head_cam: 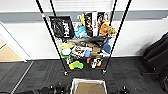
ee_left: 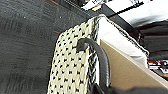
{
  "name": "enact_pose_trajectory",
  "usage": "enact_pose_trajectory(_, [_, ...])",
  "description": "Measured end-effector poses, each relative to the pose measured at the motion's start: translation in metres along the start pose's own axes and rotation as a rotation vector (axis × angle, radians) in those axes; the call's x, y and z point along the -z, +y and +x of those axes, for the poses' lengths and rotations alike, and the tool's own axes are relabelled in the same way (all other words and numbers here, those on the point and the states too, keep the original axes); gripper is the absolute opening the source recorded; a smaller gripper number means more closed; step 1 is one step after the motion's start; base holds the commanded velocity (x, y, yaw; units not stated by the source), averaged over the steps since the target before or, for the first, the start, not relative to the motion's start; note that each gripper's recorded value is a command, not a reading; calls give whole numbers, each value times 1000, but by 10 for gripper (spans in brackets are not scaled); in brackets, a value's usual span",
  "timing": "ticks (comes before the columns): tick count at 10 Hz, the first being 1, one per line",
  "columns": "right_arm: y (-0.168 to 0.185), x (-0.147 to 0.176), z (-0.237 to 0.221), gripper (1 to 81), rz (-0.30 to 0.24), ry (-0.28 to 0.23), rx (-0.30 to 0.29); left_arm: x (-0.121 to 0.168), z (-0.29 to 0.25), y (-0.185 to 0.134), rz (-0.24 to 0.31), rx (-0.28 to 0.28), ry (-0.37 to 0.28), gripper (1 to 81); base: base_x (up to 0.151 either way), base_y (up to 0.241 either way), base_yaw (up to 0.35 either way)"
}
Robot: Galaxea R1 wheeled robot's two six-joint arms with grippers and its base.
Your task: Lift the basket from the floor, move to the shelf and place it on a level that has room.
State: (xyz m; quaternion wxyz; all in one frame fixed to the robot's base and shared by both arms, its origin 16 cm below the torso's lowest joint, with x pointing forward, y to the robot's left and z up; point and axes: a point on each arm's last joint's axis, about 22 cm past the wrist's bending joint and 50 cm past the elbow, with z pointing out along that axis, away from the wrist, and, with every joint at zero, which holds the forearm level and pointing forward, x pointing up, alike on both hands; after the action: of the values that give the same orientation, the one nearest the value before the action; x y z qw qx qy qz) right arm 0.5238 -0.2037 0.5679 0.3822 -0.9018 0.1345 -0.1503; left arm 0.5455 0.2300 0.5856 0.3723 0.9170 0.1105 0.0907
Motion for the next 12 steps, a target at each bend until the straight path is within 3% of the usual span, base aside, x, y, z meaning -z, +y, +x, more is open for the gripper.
enact_pose_trajectory(5, [-50, 62, -14, 10, 61, 52, 23, 55, -25, 42, -37, -41, 24, 10, 0, 0, 0])
enact_pose_trajectory(9, [-73, 89, -38, 10, 81, 60, 39, 87, -60, 56, -45, -51, 23, 10, 0, 0, 0])
enact_pose_trajectory(12, [-94, 92, -51, 10, 110, 58, 51, 86, -78, 82, -83, -71, 19, 10, 0, 0, 0])
